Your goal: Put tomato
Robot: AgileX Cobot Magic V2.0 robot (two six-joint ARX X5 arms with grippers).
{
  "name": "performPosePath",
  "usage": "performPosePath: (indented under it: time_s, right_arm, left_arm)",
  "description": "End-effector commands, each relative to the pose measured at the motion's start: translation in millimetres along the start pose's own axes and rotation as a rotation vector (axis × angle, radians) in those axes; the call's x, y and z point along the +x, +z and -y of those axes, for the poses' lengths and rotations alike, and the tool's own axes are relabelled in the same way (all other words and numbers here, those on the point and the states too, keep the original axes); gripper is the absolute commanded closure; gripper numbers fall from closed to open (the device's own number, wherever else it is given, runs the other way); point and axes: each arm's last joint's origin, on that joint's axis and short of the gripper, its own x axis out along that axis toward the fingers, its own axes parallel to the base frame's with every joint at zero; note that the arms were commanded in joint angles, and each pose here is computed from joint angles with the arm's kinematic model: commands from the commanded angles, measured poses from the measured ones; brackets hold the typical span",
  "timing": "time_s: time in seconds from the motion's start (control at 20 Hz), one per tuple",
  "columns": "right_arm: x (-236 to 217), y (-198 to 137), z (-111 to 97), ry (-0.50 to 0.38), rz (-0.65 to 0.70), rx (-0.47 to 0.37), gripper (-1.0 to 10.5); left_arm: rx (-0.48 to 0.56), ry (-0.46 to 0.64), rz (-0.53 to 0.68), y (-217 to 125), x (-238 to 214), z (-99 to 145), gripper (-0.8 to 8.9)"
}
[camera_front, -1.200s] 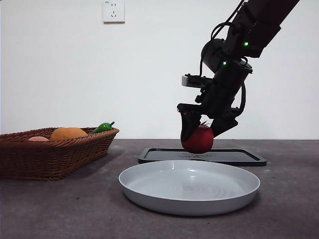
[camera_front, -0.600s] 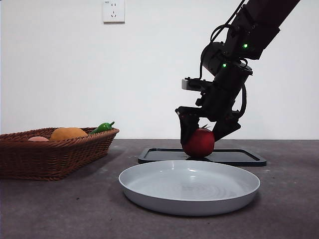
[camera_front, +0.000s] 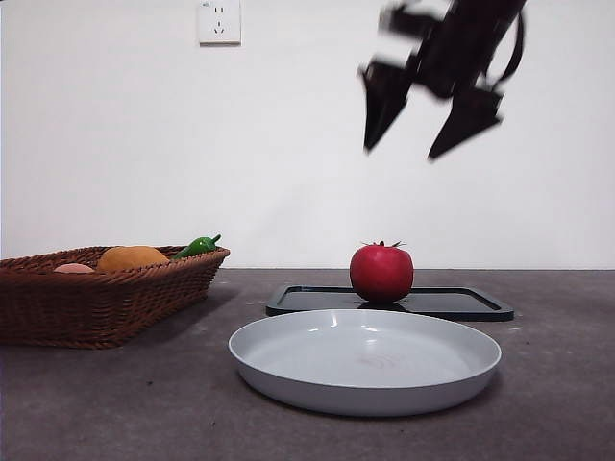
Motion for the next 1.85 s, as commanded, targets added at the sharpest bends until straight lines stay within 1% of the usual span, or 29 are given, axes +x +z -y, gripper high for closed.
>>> performPosePath:
  time_s: [0.05,0.2,0.35,0.45,0.55,0.65,0.8,0.95,1.1,1.35,1.85]
  right_arm:
    - [-44.7,8.1,-8.5,0.003,0.044,0.007,4.3]
    - [-102.0,2.1,-17.6,0.006,0.063,0.004,4.3]
    - [-149.4,-14.0,-26.2,0.019,0.07,0.002,4.3]
    - [-175.0,-32.4,-31.8,0.041,0.106,-0.006,4.3]
    - [-194.1,-58.9,-36.2,0.056,0.119,0.003,4.3]
    - [-207.5,-88.0,-41.4,0.118,0.132,0.018,4.3]
    - [-219.2,-128.2,-47.9,0.217,0.122,0.019,4.3]
    - [-223.4,-159.8,-50.5,0.251,0.079,0.028,4.3]
    - [-226.4,-179.2,-52.3,0.275,0.064,0.031,4.3]
    - [-227.6,-186.5,-53.3,0.3,0.068,0.029,4.3]
    - [-227.4,-186.4,-53.3,0.299,0.068,0.025,4.3]
  left_arm:
    - [0.029,-0.002,0.016,4.5,-1.9,1.7,3.18]
    - [0.029,-0.002,0.016,4.5,-1.9,1.7,3.18]
    - [0.029,-0.002,0.016,4.5,-1.9,1.7,3.18]
    - [0.029,-0.002,0.016,4.5,-1.9,1.7,3.18]
    - [0.03,-0.002,0.016,4.5,-1.9,1.7,3.18]
    - [0.03,-0.002,0.016,4.5,-1.9,1.7,3.18]
    - [0.029,-0.002,0.016,4.5,-1.9,1.7,3.18]
    - [0.029,-0.002,0.016,4.5,-1.9,1.7,3.18]
    - [0.029,-0.002,0.016,4.5,-1.9,1.7,3.18]
    - [0.029,-0.002,0.015,4.4,-1.9,1.7,3.18]
    - [0.029,-0.002,0.015,4.4,-1.9,1.7,3.2]
